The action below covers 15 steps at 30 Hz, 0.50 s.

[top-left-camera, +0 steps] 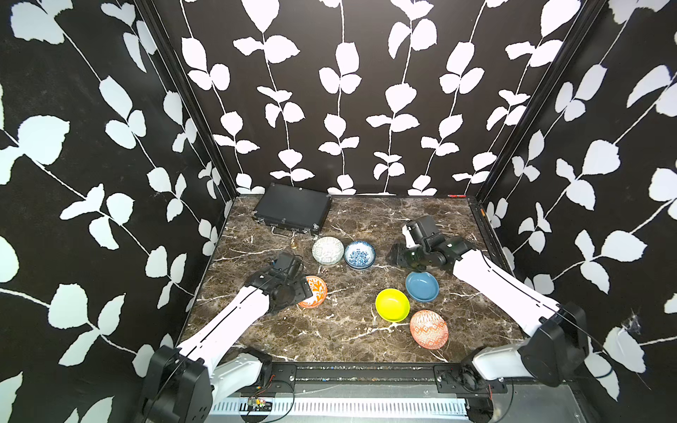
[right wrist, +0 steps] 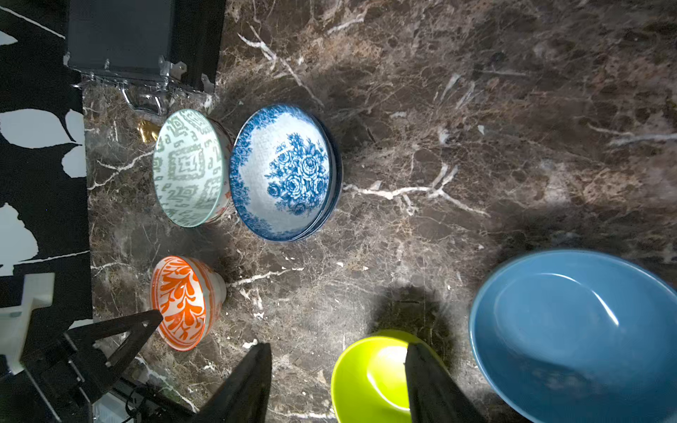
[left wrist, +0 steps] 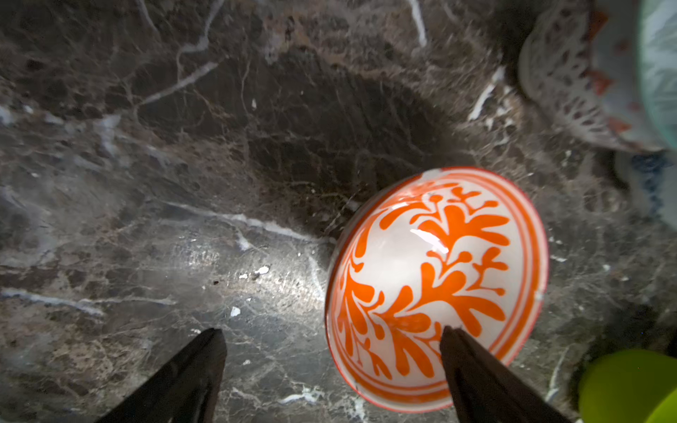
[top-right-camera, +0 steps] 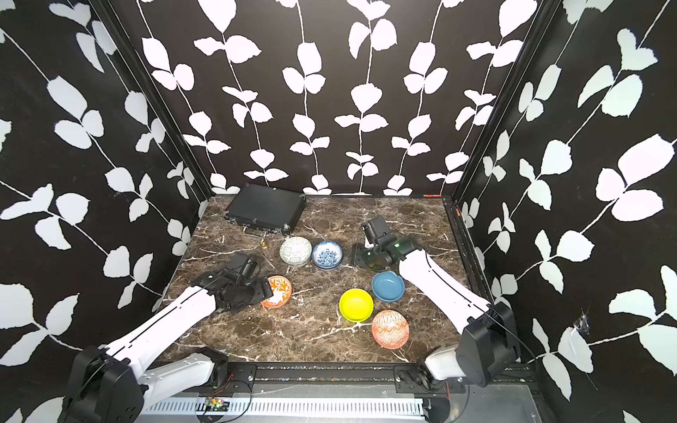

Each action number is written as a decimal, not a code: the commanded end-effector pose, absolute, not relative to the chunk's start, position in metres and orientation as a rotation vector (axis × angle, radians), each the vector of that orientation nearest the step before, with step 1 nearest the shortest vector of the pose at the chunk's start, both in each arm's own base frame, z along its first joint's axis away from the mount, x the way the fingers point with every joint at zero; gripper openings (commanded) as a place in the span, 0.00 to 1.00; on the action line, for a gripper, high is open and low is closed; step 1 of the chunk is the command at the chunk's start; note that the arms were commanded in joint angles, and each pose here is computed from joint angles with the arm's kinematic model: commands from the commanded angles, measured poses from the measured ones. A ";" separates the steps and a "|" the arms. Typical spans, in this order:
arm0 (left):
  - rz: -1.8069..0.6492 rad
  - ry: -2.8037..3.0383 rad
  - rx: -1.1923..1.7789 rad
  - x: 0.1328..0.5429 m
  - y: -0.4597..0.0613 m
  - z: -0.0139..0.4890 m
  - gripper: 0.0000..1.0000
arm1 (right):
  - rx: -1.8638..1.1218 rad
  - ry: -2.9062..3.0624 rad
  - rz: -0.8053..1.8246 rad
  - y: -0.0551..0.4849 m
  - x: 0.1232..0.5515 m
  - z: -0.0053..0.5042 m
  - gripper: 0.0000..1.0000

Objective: Stack the bowls
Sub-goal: Place the bowl on the bowl, then pick up the bowl from the center of the board.

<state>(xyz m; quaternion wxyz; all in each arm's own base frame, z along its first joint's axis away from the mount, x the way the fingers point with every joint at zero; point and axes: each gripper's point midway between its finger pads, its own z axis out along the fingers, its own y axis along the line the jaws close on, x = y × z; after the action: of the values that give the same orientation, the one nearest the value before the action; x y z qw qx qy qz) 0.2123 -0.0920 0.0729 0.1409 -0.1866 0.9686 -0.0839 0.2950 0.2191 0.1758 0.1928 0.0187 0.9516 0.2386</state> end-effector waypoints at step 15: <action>-0.298 2.857 -0.501 0.216 -0.105 0.045 0.48 | 0.006 2.657 0.781 0.236 0.294 0.176 0.57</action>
<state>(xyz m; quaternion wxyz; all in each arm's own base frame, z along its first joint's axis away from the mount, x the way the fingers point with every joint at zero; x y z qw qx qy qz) 0.2118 -0.1022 0.0459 0.1136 -0.1791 0.9724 -0.0974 0.2932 0.2300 0.1769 0.1854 0.0084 0.9457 0.2668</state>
